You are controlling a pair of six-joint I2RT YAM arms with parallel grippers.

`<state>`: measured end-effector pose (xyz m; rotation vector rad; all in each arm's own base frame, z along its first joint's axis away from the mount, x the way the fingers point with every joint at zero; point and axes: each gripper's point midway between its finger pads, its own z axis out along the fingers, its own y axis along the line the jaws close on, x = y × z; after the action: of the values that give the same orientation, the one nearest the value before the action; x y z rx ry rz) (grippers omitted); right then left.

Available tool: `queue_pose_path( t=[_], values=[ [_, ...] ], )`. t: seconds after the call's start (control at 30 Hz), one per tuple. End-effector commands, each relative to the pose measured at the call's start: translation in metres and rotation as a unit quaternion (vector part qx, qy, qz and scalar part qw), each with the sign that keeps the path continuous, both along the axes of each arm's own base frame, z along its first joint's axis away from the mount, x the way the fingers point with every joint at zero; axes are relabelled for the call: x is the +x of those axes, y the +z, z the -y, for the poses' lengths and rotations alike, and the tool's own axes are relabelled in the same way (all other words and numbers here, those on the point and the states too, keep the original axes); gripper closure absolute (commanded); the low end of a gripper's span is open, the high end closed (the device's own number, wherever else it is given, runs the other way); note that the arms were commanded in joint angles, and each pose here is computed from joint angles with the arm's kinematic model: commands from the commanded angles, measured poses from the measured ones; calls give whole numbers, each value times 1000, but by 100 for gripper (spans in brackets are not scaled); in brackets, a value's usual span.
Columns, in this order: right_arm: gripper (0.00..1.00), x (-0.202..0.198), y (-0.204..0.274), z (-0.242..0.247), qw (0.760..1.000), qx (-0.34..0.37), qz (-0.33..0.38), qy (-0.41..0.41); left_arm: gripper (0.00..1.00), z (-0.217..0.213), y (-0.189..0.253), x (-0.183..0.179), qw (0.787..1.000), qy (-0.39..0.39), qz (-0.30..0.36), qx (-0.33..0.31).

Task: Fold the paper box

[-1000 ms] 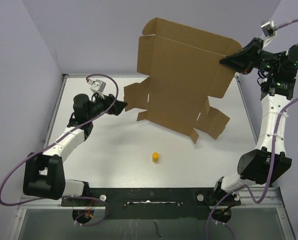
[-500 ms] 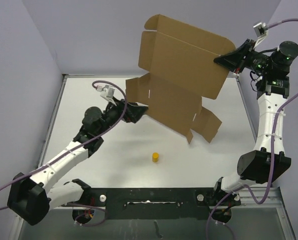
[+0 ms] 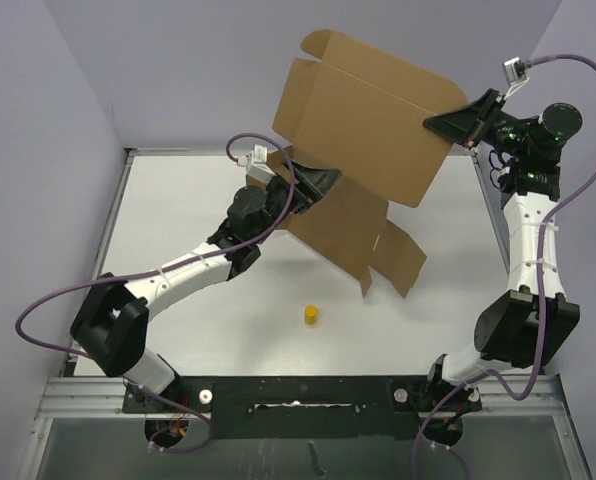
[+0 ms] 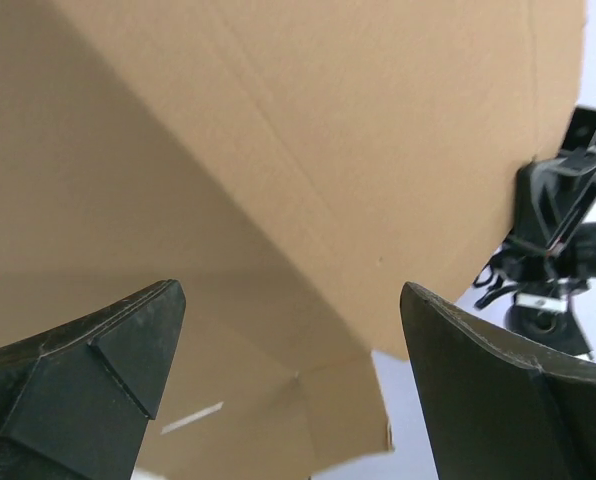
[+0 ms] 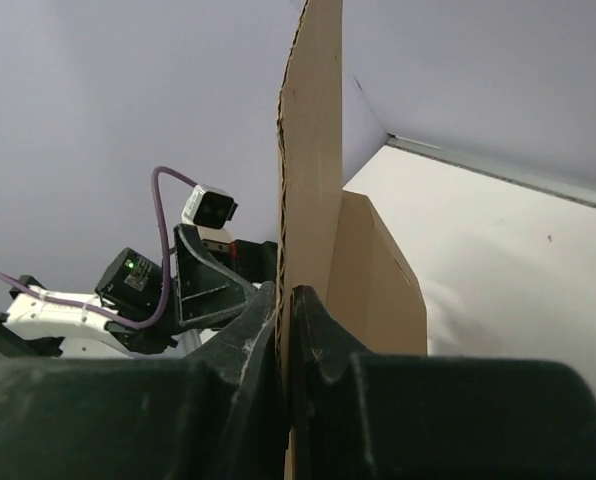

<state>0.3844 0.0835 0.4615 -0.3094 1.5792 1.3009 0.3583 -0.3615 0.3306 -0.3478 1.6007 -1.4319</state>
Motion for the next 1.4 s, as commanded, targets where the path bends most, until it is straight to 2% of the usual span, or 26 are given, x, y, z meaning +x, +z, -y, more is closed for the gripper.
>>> queue_pose_path(
  t=[0.0, 0.33, 0.53, 0.67, 0.93, 1.17, 1.23, 1.37],
  values=[
    [100, -23, 28, -11, 999, 33, 6, 3, 10, 1, 64, 8, 994, 23, 49, -94],
    [100, -13, 0, -12, 990, 96, -101, 7, 10, 15, 43, 19, 993, 23, -5, -119],
    [100, -4, 4, -2, 991, 98, -92, -1, 10, 6, 16, 9, 994, 41, -61, -82],
    [100, -2, 7, -2, 991, 105, -89, -1, 10, 1, 4, 6, 992, 50, -82, -81],
    [100, -16, -1, -20, 988, 105, -115, 17, 10, 15, 20, 23, 991, 46, -47, -116],
    [100, -14, -30, -32, 980, 108, -162, 28, 12, 12, 48, 26, 986, 50, -1, -162],
    [100, -15, -40, -36, 978, 109, -177, 31, 17, 12, 51, 27, 985, 48, 5, -169],
    [100, -14, -56, -37, 976, 103, -192, 31, 49, 10, 57, 25, 982, 43, 21, -185]
  ],
)
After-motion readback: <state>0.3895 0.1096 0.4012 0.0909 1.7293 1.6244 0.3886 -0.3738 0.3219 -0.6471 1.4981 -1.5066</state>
